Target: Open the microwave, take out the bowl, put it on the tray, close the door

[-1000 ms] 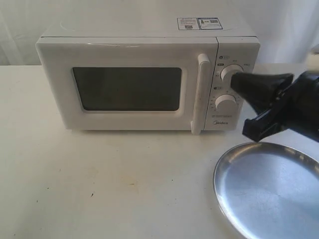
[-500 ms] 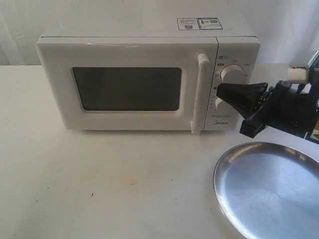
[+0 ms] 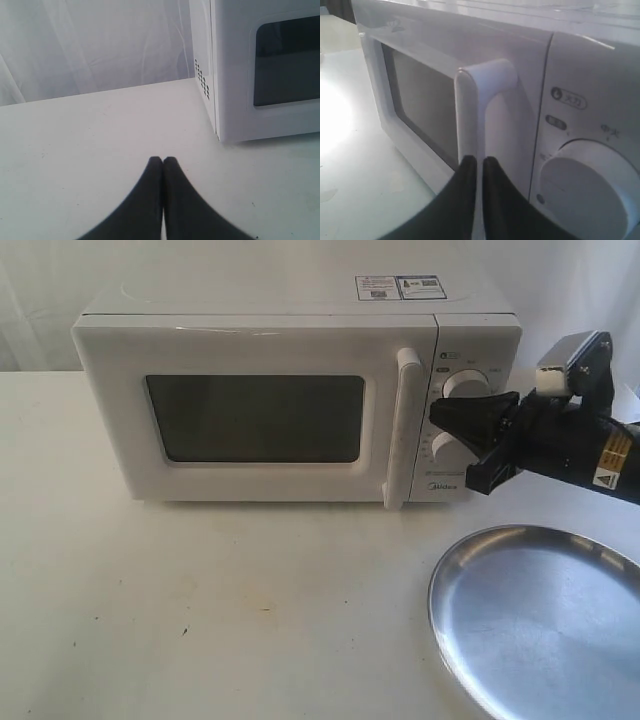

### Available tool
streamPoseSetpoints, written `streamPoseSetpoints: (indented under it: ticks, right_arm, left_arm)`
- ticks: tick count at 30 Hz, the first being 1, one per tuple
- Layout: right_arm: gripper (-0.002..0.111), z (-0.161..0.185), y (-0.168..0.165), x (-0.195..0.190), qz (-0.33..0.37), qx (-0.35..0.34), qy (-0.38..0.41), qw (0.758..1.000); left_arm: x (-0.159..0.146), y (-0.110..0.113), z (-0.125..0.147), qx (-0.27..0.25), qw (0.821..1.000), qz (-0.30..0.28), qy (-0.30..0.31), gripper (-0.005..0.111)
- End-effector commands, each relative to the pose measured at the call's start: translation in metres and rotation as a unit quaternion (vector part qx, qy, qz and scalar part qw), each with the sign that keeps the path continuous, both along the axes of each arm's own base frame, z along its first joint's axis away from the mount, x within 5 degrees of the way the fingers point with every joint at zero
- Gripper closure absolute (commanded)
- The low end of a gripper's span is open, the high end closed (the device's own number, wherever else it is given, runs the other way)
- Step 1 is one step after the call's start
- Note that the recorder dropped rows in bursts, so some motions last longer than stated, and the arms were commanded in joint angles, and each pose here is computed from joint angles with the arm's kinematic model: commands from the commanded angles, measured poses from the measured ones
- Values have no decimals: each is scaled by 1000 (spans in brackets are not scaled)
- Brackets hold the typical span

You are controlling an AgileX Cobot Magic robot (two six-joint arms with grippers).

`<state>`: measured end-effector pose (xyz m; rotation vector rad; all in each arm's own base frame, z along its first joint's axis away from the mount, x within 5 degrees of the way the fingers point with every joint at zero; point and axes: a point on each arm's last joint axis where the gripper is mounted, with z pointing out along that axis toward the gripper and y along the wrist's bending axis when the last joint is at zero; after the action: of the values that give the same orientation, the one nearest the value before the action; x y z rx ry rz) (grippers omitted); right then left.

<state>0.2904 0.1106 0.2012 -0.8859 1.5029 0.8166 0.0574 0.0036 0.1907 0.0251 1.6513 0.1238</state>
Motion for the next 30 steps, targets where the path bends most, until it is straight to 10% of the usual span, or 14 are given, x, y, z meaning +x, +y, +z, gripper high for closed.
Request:
streamPoseSetpoints:
  ticks: [1, 5, 20, 26, 30]
  right_arm:
    - [78, -2, 1, 3, 12, -5, -11, 1000]
    - [53, 1, 2, 3, 20, 5, -17, 1000]
    - [58, 4, 35, 7, 32, -55, -25, 998]
    - [105, 6, 33, 12, 8, -44, -22, 999]
    - [108, 5, 31, 15, -12, -52, -15, 998]
  left_arm:
    - [0, 0, 1, -4, 1000, -2, -5, 107]
    - [0, 0, 1, -4, 1000, -2, -5, 107]
    - [0, 0, 1, -4, 1000, -2, -5, 107]
    - [0, 0, 1, -4, 1000, -2, -5, 107]
    - [0, 0, 1, -4, 1000, -2, -5, 107]
